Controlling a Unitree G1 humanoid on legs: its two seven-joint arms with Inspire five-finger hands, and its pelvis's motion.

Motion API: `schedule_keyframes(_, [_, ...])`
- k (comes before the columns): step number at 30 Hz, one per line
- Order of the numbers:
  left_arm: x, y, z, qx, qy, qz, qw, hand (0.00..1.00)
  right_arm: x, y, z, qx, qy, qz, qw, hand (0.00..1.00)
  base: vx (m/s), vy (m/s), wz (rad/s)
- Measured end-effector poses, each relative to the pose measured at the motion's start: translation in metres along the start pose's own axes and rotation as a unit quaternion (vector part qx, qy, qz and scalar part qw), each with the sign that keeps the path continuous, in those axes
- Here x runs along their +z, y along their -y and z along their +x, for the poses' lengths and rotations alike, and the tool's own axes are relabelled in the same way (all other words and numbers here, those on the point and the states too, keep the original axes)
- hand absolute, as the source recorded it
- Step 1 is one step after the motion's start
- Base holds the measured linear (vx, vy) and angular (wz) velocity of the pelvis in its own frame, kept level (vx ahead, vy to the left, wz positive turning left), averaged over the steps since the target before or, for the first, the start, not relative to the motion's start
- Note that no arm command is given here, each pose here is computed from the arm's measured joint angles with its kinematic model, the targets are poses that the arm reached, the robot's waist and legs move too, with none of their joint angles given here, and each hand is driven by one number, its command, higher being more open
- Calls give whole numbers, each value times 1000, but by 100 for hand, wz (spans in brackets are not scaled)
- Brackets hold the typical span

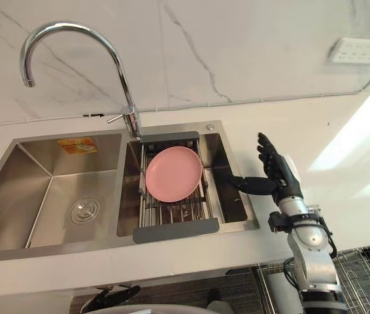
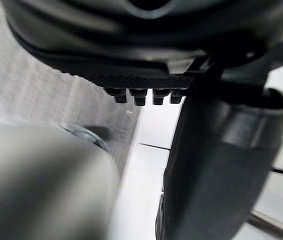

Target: Walk over to the sink, pick up the cup, carry it to the dishwasher, place the cup inside the dishwasher, then close the dishwasher door

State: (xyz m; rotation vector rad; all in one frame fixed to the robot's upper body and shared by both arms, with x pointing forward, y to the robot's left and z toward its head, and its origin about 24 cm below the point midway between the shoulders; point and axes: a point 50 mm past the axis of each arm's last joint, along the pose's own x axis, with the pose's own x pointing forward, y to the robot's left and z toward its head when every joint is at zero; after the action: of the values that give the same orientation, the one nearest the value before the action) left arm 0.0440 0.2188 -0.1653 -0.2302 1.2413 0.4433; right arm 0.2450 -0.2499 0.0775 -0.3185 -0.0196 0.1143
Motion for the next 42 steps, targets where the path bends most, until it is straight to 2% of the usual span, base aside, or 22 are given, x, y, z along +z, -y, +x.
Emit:
schedule_keyframes(5, [-12,-6,-2,9,-17,-11,1000,100,-4,-9,0,70,-26,-37,997,100,-44,-39,0])
schedule_keyframes(16, [-2,-6,-1,8,-8,-6,1000,100,4,-17,11,120,-21,-103,987,100,22,-4,-4])
schedule_keyframes(30, [-6,-14,-3,27,-16,-17,999,100,13,-30,16,110,12,-143,984,100,-40,13,1])
schedule_keyframes(42, [-4,-18,-3,31,-10,-17,999,100,35,-51,15,103,86,-254,958,100,-6,2,0])
